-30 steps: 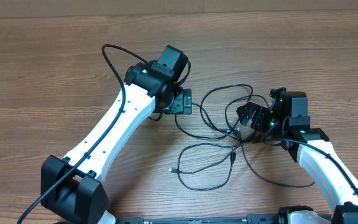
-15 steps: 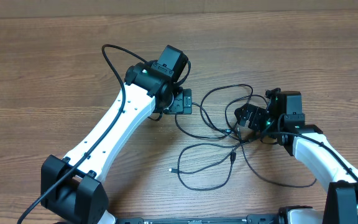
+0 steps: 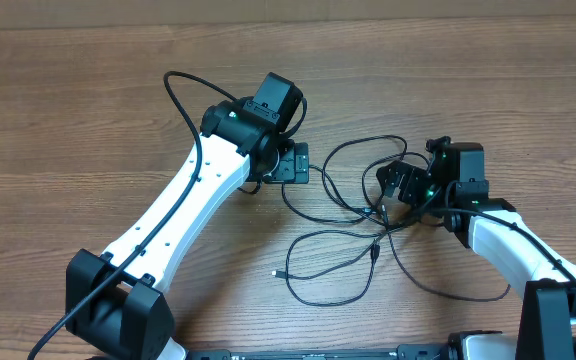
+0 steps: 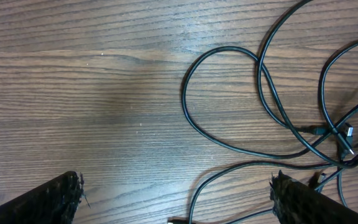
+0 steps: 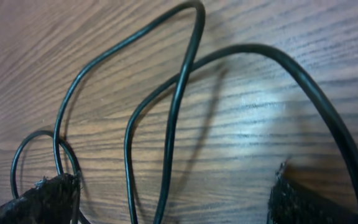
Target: Untangle cables
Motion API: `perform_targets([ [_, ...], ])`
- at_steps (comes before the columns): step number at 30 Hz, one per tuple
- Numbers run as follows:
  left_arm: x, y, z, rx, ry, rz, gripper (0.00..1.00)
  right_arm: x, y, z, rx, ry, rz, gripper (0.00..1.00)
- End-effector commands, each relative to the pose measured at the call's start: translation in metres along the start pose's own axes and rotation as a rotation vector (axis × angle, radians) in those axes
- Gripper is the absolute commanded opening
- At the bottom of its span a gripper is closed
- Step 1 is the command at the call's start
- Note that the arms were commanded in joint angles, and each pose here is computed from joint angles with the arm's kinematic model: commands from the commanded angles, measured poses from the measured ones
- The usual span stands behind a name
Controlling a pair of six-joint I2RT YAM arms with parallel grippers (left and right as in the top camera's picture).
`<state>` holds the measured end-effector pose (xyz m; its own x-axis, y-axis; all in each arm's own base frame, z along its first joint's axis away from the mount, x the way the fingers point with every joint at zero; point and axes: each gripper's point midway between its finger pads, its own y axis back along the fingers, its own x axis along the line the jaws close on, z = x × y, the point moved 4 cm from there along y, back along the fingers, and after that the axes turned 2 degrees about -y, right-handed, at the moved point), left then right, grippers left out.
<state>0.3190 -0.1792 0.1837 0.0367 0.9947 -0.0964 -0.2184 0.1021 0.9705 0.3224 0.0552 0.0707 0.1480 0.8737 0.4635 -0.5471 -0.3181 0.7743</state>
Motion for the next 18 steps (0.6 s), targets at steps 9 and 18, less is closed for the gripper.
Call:
perform_targets([
  [9, 0.000, 0.001, 0.004, -0.011, 0.024, 0.006, 1.00, 0.003, 0.000, 0.009, -0.030, 0.042, 0.009, 0.99],
  [18, 0.000, 0.001, 0.004, -0.011, 0.024, 0.006, 0.99, -0.002, -0.010, 0.004, -0.002, 0.032, -0.002, 0.91],
])
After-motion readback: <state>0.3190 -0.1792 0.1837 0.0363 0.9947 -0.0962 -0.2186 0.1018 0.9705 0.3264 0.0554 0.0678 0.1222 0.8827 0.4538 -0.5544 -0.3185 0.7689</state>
